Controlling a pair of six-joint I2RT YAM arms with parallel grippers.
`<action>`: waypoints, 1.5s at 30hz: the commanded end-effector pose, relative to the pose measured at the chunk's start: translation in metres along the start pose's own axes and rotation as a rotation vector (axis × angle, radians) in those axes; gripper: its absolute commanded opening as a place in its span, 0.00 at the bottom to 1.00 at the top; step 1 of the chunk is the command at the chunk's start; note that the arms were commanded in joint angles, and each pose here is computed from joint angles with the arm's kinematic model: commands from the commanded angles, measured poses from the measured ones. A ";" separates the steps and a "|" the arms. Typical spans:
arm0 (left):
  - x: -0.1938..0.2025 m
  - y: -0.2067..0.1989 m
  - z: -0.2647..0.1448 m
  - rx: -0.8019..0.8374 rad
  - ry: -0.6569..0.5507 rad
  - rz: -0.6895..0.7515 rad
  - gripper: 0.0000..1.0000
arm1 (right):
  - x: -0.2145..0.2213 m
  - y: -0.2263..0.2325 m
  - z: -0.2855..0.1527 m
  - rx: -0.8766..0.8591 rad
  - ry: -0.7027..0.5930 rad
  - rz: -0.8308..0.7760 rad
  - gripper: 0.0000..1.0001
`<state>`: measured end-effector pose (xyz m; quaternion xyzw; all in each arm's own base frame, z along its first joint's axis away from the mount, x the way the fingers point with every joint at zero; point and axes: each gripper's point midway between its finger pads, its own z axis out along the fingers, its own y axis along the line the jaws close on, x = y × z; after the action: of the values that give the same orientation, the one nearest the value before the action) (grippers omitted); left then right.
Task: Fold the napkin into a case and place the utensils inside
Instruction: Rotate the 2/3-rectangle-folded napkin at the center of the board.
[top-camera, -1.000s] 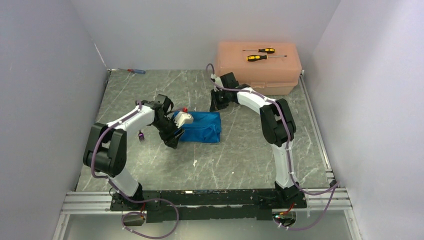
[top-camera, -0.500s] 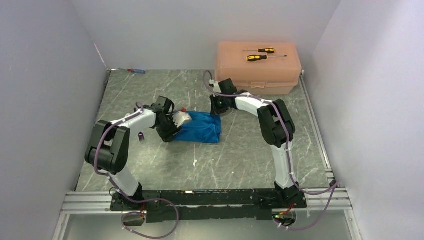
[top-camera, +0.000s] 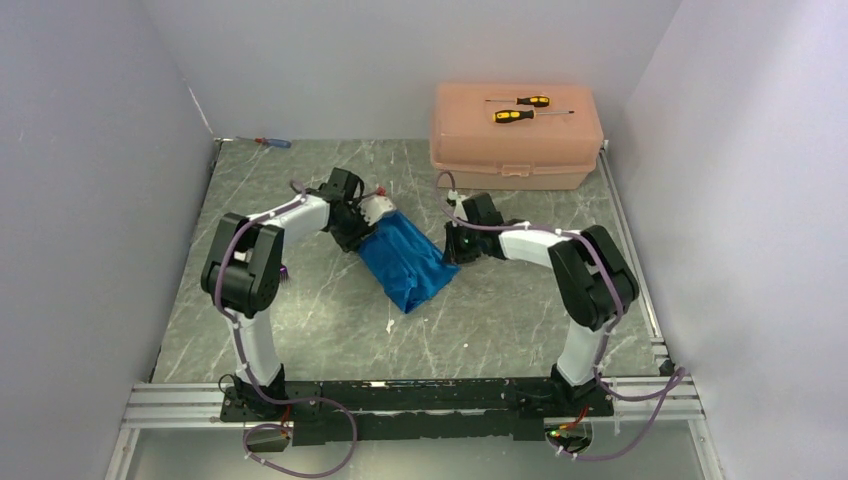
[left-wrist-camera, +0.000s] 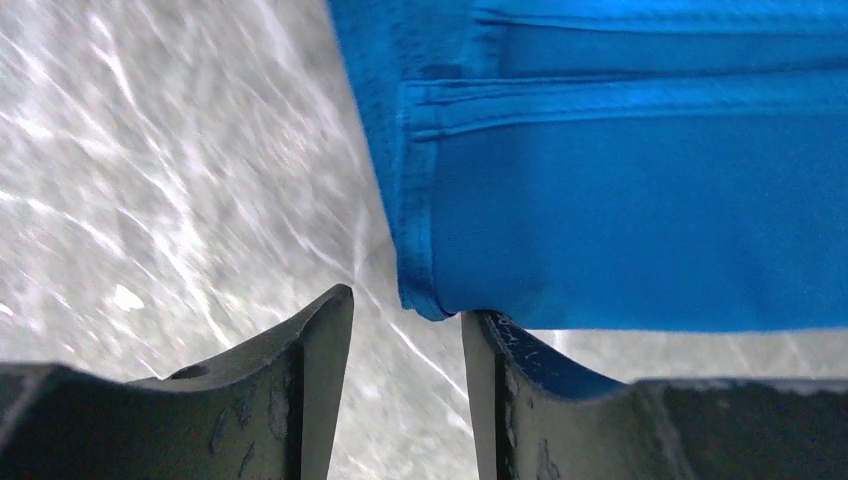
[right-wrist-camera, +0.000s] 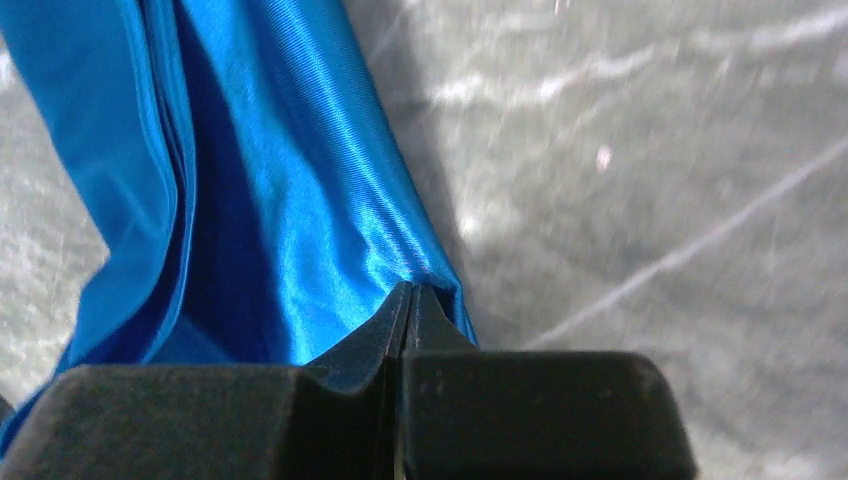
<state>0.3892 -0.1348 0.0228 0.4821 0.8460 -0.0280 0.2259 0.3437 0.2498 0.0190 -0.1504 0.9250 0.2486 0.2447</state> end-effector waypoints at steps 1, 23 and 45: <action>-0.028 0.011 0.018 -0.023 -0.033 0.024 0.50 | 0.029 0.011 -0.013 0.001 0.003 0.068 0.00; -0.076 0.018 -0.066 0.060 -0.123 -0.109 0.79 | 0.011 0.064 -0.074 -0.060 -0.172 0.071 0.12; -0.071 -0.160 -0.106 0.392 -0.139 -0.258 0.81 | 0.035 0.098 -0.030 -0.222 -0.212 0.186 0.00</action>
<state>0.2327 -0.2378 0.1033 0.4234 0.8607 -0.2495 0.1328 0.2626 0.2996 0.0432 -0.0979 0.8998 0.3420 0.2526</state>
